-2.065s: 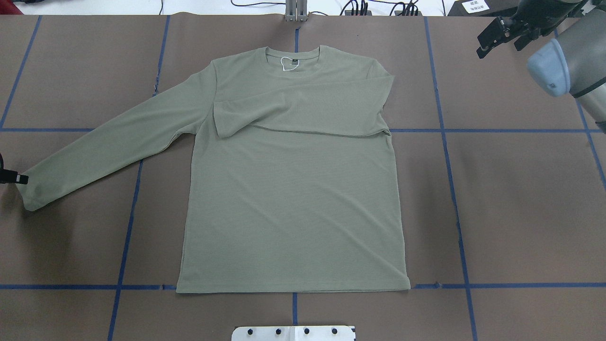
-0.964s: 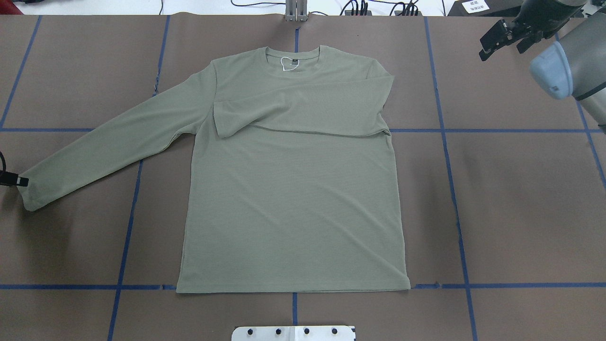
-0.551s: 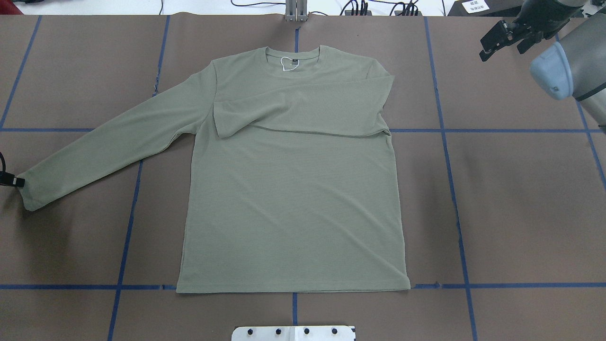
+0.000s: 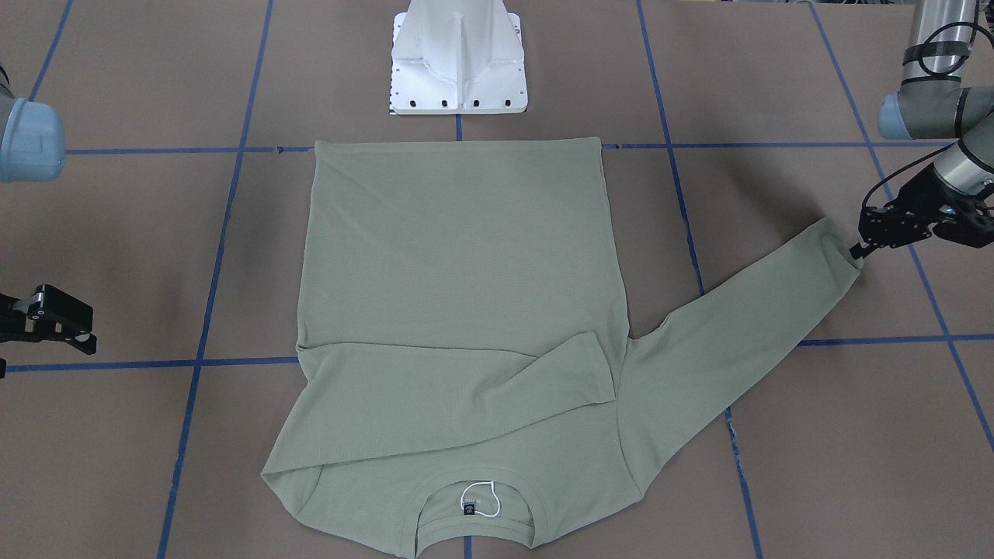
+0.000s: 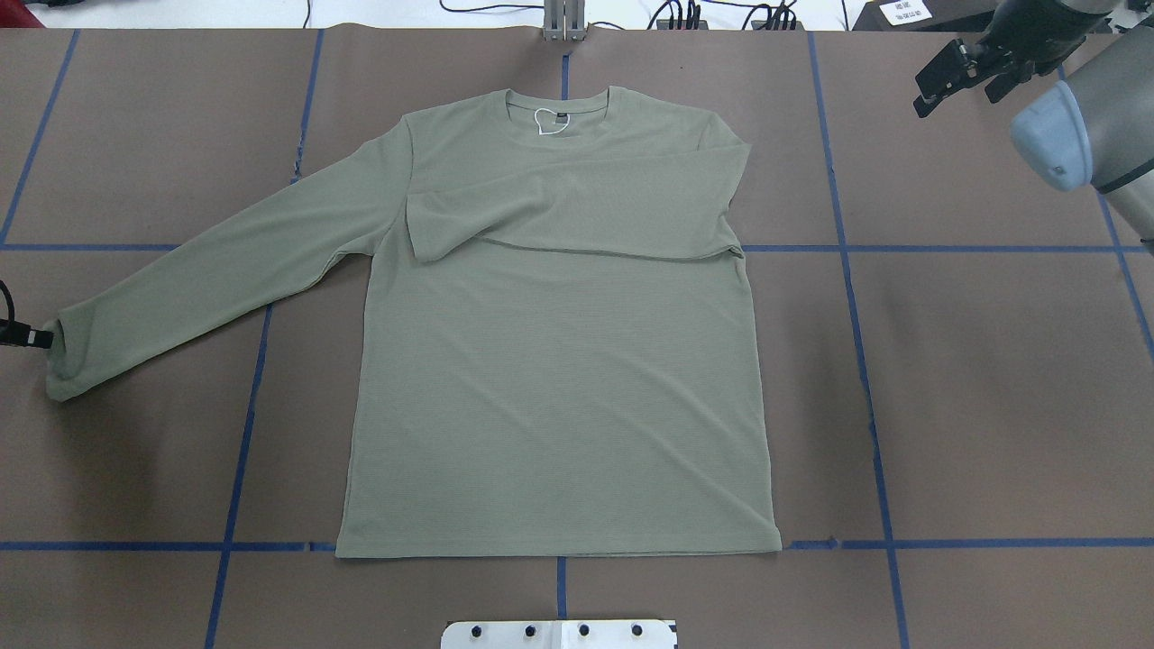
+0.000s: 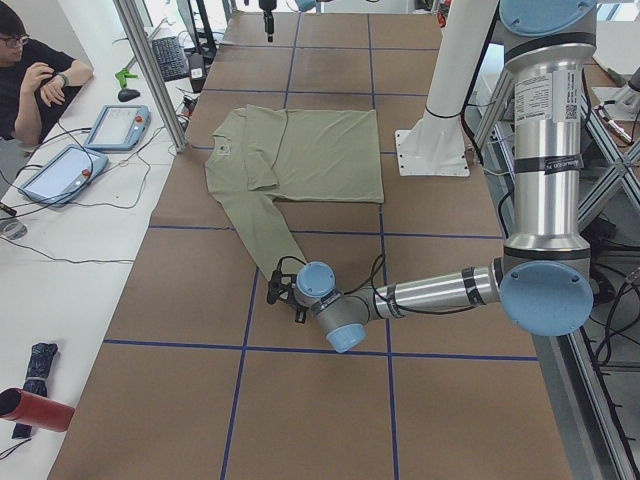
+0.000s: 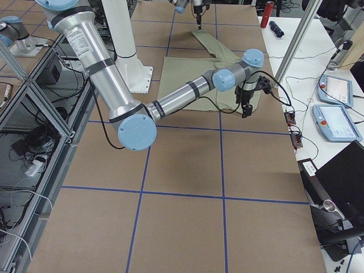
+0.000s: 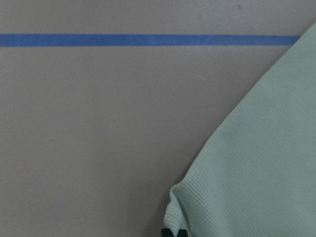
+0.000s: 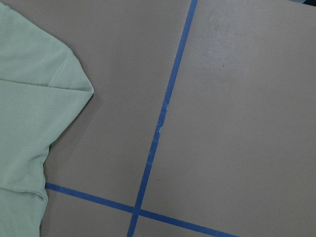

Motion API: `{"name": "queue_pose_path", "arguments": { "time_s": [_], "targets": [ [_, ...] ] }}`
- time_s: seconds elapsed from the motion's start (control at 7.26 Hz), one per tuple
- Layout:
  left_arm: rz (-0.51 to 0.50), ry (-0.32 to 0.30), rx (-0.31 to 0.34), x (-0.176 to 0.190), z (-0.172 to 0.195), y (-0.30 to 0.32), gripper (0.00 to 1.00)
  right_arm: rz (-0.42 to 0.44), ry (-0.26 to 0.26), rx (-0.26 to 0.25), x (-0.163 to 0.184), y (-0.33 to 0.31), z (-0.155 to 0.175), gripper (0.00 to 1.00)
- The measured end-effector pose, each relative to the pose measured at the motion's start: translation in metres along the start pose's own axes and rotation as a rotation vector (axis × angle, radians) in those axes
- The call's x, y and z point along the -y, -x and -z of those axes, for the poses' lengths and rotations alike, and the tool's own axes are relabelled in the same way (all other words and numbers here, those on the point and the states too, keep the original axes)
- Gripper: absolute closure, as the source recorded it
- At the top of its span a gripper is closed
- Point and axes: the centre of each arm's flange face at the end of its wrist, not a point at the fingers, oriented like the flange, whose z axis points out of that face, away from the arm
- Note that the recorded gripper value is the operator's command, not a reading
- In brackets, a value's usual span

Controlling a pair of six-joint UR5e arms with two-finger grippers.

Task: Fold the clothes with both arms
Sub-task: 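Grasp the cuff of the other sleeve with the left gripper, then fold the sleeve across the shirt body toward the collar with the left gripper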

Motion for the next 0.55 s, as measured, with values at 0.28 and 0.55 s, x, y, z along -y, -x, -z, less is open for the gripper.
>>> {"name": "queue_pose_path", "arguments": {
  "time_s": [0.28, 0.55],
  "targets": [
    [0.017, 0.051, -0.029, 0.029, 0.021, -0.065, 1.0, -0.002, -0.003, -0.002, -0.014, -0.009, 0.002, 0.0],
    [0.075, 0.098, 0.011, 0.083, 0.058, -0.173, 1.0, -0.014, -0.015, -0.018, -0.041, -0.052, 0.016, 0.0]
  ]
}}
